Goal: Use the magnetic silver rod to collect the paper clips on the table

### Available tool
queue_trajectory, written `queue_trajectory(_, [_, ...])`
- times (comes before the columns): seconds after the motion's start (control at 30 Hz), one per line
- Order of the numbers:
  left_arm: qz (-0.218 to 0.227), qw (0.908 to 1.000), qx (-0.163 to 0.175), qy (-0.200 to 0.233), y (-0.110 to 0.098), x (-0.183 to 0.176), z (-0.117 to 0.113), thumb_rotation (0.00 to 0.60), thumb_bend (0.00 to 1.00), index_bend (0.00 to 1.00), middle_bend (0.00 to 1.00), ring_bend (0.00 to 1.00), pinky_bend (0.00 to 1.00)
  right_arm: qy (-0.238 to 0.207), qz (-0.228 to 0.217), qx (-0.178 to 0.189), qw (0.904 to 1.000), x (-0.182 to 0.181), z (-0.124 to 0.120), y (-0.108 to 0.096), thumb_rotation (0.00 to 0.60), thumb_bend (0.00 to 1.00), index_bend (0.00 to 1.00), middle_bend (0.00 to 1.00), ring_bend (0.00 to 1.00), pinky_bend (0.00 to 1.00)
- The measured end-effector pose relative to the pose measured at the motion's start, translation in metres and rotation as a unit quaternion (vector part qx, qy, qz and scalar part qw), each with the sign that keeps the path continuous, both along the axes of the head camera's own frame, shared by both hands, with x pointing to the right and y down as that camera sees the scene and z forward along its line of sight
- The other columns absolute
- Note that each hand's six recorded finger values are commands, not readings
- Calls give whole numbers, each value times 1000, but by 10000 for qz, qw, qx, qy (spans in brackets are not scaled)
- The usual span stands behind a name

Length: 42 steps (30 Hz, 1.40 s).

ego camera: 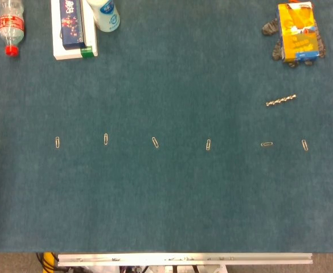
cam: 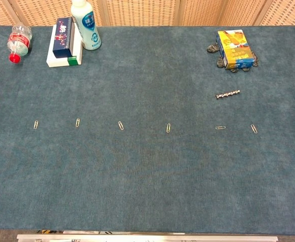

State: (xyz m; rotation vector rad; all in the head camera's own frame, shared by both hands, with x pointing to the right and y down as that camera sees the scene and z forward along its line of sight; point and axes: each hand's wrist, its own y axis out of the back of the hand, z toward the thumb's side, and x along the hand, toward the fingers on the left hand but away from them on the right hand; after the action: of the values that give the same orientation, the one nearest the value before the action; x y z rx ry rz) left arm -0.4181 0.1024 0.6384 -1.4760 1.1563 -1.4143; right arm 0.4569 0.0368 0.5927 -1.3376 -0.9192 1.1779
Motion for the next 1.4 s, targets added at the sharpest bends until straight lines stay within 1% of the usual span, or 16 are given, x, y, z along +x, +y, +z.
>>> queue_trajectory(0.13, [-4,10000,-19,-1,1,0,0,600,173,558,494,393,397,238,111,-222,9994,3,8,-10,600,203,461,76,0,0])
queue_trajectory(0.43, [-39,9999,-104,-40,0,-4,6,600,173,558,494,393,402,617,233,-606,9960,2,30,-34,600,204,469,65,0,0])
queue_trajectory(0.63, [-71,9995,-148,-270,-2,-8,15,600,173,559,494,393,403,766,273,-790,9936,-6,47,-54,600,204,472,65,0,0])
queue_trajectory(0.9, [-8,9996,-244,-169,-2,-4,20,600,173,559,495,393,403,913,218,-1018,9904,-21,68,-73,600,203,473,65,0,0])
queue_trajectory(1.17, [36,9996,-276,-50,-3,-2,18,600,173,559,495,393,403,1036,100,-1166,9877,-35,83,-74,600,203,473,65,0,0])
queue_trajectory(1.4, [17,9997,-255,26,-2,-3,15,600,173,559,494,393,403,1282,-20,-1376,9822,-42,100,-69,600,203,476,65,0,0])
